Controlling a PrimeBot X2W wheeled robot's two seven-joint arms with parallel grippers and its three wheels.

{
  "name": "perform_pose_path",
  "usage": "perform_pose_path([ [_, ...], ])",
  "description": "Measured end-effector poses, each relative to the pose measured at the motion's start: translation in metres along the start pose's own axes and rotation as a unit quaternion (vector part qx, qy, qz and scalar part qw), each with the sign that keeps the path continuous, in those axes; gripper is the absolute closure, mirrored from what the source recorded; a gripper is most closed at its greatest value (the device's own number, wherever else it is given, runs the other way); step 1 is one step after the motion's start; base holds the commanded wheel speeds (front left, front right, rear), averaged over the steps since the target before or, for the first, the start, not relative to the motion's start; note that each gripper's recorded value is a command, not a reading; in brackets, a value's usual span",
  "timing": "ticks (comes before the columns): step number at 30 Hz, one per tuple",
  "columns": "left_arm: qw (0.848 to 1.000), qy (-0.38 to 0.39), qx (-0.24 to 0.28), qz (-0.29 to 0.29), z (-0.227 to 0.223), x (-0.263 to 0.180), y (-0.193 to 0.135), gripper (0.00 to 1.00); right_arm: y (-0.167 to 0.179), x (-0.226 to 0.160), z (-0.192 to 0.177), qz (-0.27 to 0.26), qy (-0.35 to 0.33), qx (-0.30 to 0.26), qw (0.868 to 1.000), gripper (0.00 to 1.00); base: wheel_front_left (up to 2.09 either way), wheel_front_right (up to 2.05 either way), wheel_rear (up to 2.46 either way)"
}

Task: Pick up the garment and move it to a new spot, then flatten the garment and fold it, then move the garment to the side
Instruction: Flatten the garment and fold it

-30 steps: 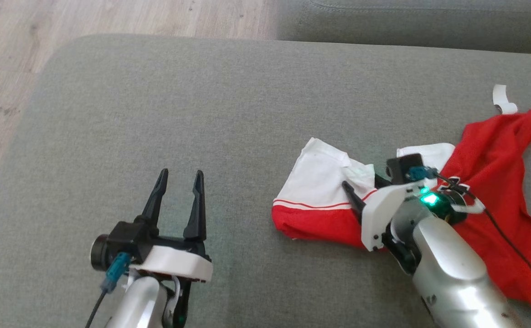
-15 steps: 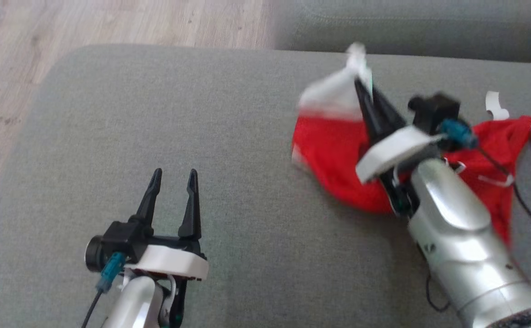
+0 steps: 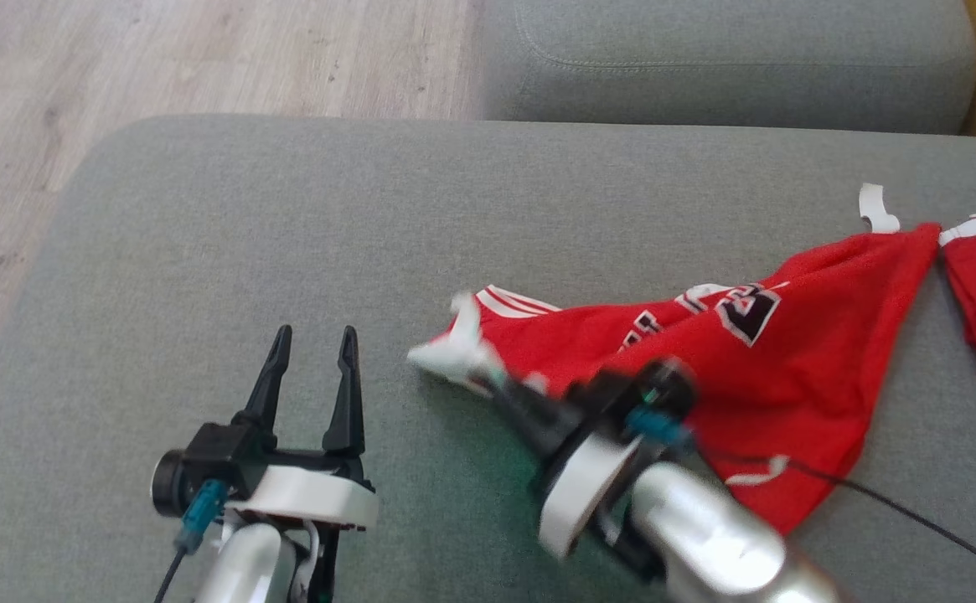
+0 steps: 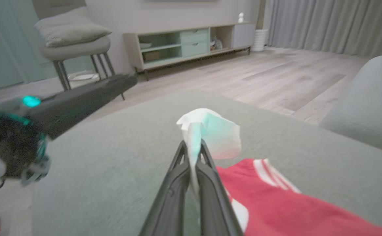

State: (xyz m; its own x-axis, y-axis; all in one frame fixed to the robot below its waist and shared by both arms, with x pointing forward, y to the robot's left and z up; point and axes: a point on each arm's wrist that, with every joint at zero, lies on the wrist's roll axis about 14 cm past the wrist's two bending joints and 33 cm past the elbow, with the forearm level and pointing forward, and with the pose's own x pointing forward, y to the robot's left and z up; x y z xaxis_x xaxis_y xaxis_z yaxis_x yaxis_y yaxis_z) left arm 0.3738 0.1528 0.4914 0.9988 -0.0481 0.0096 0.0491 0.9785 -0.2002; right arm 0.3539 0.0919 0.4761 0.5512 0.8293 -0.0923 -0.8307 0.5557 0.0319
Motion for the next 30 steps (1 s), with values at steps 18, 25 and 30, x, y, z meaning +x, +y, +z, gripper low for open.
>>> perform_pose_path([
  [18, 1.0, -0.003, 0.006, -0.024, 0.001, 0.004, -0.015, 0.0, -0.032, -0.019, 0.002, -0.065, -0.005, 0.017, 0.998, 0.0, 0.0, 0.0, 0.0],
  [25, 0.999, -0.003, 0.003, -0.043, 0.001, 0.012, -0.028, 0.0, -0.13, -0.078, 0.02, -0.248, -0.06, 0.032, 0.966, 0.0, 0.0, 0.0, 0.0],
  [30, 0.998, 0.004, 0.001, -0.062, -0.005, 0.019, -0.041, 0.0, -0.151, -0.153, -0.031, -0.358, -0.02, 0.068, 0.931, 0.0, 0.0, 0.0, 0.0],
])
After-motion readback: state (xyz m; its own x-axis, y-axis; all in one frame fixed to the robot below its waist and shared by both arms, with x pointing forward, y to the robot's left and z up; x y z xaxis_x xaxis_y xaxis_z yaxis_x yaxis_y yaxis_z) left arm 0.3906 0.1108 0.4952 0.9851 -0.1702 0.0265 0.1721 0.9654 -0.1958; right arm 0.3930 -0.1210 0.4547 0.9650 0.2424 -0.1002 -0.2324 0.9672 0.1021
